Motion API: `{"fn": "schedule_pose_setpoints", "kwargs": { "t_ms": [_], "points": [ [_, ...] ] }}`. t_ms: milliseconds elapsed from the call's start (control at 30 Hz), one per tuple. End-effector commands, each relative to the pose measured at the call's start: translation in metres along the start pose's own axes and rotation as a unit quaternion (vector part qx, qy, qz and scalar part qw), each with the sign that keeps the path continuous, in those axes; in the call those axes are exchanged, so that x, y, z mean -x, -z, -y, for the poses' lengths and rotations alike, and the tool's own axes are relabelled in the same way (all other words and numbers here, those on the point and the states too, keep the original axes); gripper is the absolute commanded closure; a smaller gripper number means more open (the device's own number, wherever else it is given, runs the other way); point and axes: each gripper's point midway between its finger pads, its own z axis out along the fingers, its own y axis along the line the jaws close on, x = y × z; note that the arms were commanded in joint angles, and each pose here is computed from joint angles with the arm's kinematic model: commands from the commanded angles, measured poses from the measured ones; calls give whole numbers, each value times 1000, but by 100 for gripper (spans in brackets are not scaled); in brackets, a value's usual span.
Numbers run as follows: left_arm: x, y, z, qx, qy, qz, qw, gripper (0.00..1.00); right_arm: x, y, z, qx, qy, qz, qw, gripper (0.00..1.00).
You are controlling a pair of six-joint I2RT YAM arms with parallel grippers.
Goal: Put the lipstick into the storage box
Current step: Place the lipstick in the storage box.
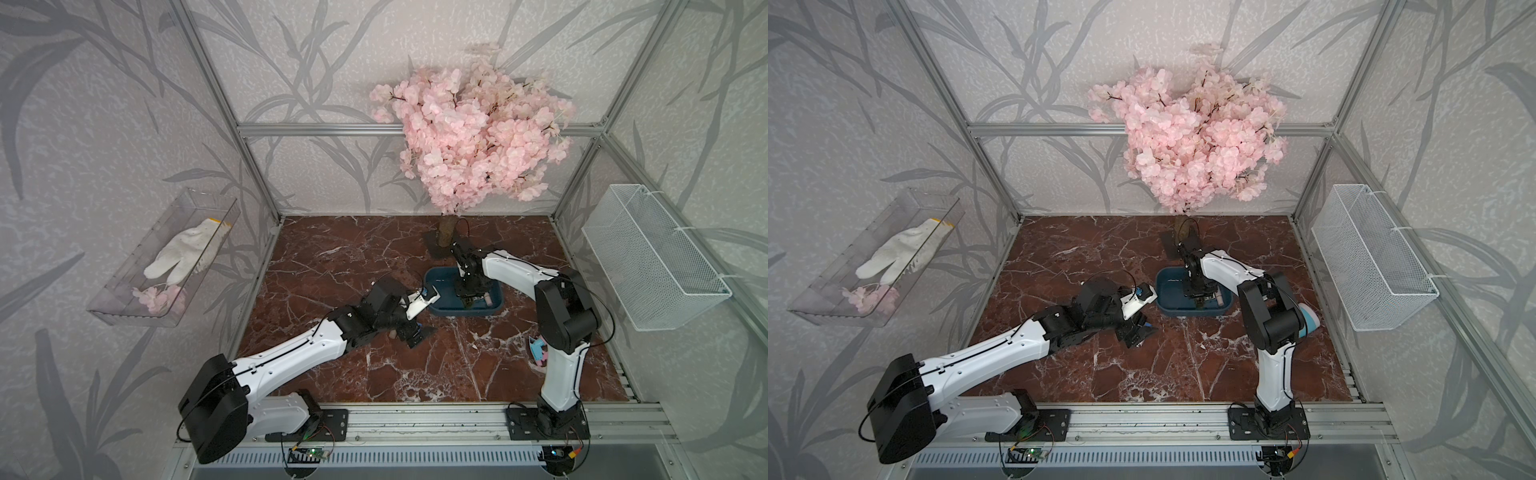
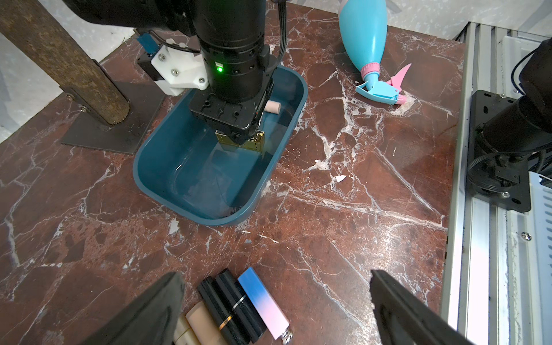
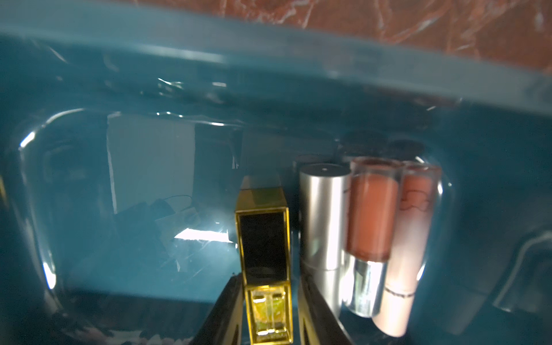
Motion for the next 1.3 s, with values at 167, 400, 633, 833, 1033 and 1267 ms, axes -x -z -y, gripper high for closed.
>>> {"fn": "schedule_pose_setpoints", "kwargs": {
  "t_ms": [167, 400, 633, 833, 1033, 1267],
  "points": [
    [7, 2, 2, -4, 3, 8, 1000, 0, -4, -3, 8, -17, 4, -8, 1000, 63],
    [7, 4, 1, -1, 8, 12, 1000, 0, -3, 4, 9, -18, 3, -3, 1000, 63],
    [7, 11, -1, 13, 17, 23, 1000, 0, 0, 19, 9, -12, 0, 16, 1000, 62],
    [7, 16, -3, 24, 28, 32, 999, 0, 8, 41, -8, 49, -10, 56, 997, 62],
    [6, 20, -5, 32, 38, 37, 998, 0, 6, 39, -41, 139, -8, 44, 989, 62],
    [4, 30, -13, 62, 63, 43, 995, 0, 7, 74, -81, 241, 29, 91, 966, 62]
  ]
}}
